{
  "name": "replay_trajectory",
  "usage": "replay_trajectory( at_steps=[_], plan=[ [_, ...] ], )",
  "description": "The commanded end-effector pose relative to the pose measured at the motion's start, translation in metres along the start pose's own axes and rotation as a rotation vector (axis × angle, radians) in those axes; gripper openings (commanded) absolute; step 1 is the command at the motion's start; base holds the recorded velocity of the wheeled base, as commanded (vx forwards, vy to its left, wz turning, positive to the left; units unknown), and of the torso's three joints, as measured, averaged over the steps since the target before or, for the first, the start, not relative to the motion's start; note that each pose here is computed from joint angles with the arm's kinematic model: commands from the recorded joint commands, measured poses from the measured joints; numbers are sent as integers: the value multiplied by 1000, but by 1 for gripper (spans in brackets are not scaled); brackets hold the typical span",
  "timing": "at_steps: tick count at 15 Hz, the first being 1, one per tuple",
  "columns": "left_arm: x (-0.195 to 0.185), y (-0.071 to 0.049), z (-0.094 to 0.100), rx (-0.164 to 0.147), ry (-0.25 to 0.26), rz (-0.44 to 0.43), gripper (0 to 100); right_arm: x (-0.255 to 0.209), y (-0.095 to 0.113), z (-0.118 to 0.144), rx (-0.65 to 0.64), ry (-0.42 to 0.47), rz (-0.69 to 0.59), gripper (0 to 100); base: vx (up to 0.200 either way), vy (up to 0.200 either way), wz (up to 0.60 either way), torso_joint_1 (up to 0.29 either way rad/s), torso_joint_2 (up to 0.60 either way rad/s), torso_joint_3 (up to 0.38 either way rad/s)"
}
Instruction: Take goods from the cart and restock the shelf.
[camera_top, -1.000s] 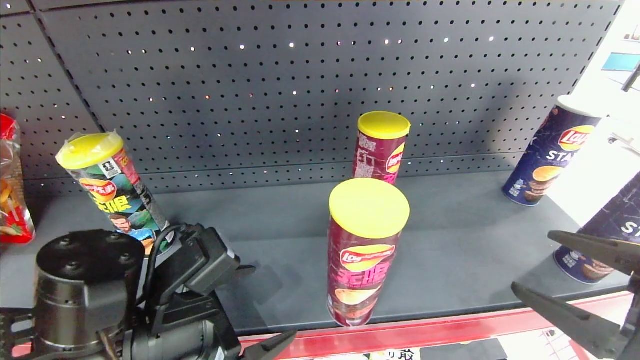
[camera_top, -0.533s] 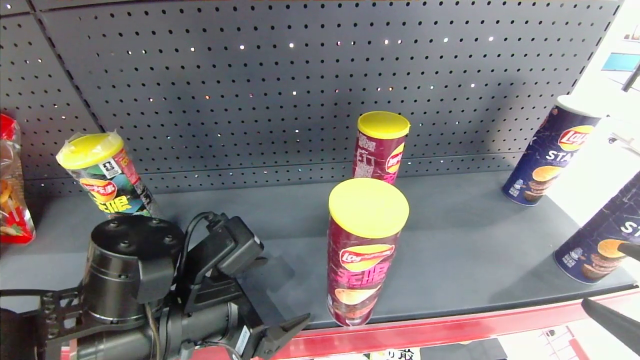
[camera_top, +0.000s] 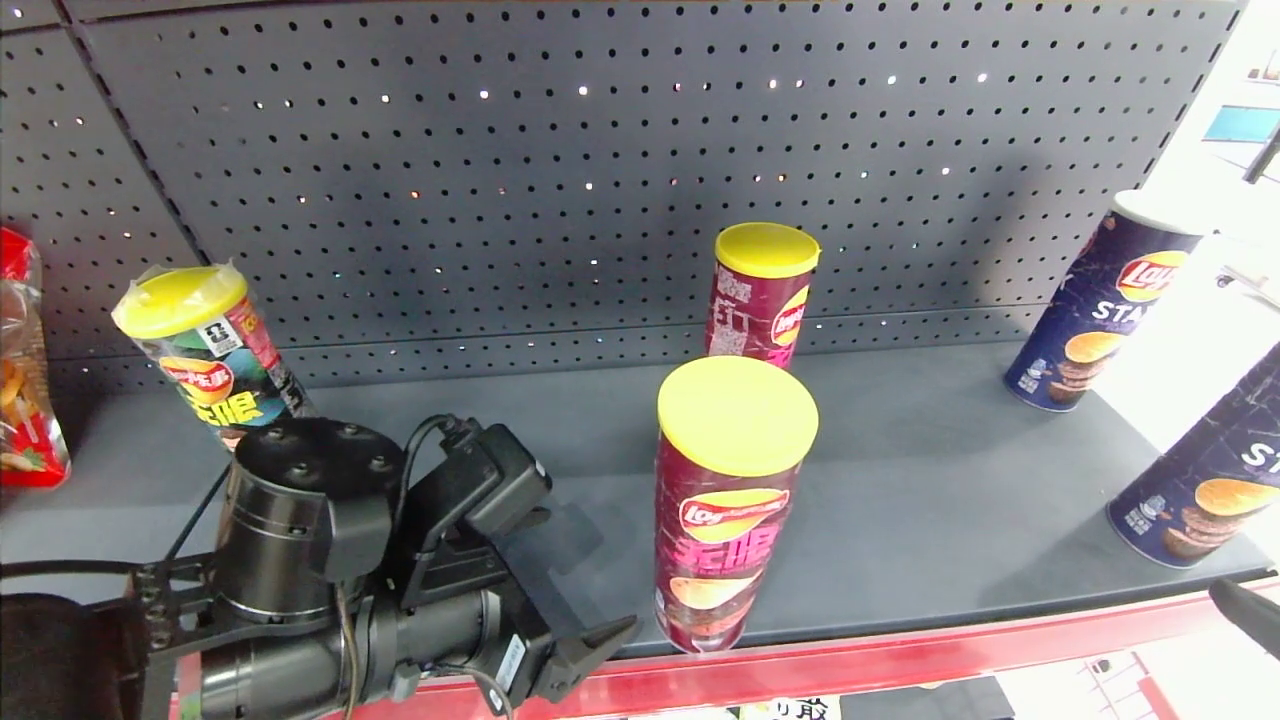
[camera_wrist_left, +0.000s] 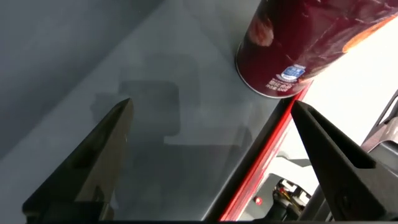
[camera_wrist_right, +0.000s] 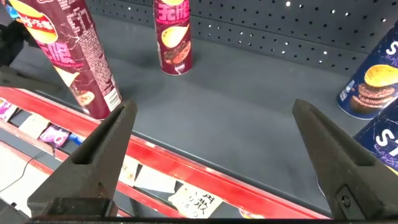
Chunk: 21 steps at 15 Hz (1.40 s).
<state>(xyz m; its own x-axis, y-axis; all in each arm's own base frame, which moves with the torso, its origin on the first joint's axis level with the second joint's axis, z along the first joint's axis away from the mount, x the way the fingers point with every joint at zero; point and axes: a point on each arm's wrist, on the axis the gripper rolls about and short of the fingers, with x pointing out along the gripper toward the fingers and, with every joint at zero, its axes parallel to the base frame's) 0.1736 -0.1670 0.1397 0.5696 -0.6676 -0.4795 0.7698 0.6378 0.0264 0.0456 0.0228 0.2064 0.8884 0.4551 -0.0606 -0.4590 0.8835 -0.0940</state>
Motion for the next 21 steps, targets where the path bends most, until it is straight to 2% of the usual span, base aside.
replay_trajectory(
  at_steps=[1, 13, 17, 21],
  plan=[
    [5, 0, 1, -1, 5, -2, 100, 0, 0, 0, 0, 1, -1, 100, 0, 0, 0, 0, 0, 0],
    [18, -2, 7, 7, 6, -16, 100, -1, 0, -1, 0, -2, -4, 100, 0, 0, 0, 0, 0, 0],
    [12, 0, -6, -1, 43, -3, 100, -1, 0, -1, 0, -2, -4, 100, 0, 0, 0, 0, 0, 0],
    [12, 4, -5, -8, 41, 14, 100, -1, 0, -1, 2, -1, -10, 100, 0, 0, 0, 0, 0, 0]
  ],
)
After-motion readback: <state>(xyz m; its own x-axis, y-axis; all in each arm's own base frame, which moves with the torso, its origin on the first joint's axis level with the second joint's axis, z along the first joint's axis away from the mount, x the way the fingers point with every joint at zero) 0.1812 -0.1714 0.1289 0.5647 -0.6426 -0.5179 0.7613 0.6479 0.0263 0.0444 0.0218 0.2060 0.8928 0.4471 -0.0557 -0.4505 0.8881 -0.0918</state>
